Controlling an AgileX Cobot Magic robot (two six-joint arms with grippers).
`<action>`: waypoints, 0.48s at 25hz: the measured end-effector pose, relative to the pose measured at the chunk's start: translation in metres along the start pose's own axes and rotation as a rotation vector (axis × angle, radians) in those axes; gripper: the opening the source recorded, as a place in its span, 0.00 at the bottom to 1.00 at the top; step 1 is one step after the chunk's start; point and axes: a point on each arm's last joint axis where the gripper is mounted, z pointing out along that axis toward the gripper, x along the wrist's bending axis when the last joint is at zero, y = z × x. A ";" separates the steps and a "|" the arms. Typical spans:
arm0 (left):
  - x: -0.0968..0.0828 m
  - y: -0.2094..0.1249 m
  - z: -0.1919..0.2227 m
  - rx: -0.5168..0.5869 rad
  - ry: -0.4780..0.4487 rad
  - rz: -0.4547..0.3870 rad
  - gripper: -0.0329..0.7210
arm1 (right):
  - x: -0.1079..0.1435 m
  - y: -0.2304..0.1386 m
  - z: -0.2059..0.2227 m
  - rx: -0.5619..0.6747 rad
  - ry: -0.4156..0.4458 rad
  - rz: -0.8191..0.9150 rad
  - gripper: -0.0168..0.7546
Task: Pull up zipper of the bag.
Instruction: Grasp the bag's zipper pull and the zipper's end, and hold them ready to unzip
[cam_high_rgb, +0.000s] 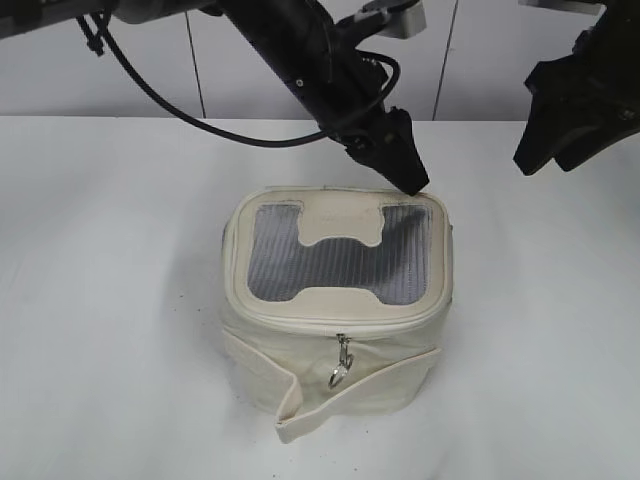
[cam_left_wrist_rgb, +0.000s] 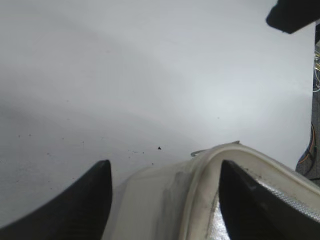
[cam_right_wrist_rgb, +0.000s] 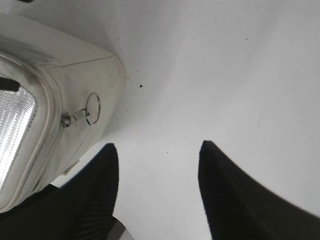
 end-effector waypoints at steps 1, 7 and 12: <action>0.000 -0.001 0.004 0.009 -0.003 0.002 0.72 | 0.000 0.000 0.000 -0.001 0.000 0.000 0.55; -0.001 -0.003 0.019 0.039 -0.017 0.006 0.71 | 0.000 0.000 0.000 -0.002 0.000 0.001 0.55; -0.010 -0.001 0.024 0.053 -0.034 0.023 0.38 | 0.000 0.000 0.000 -0.002 0.000 0.001 0.55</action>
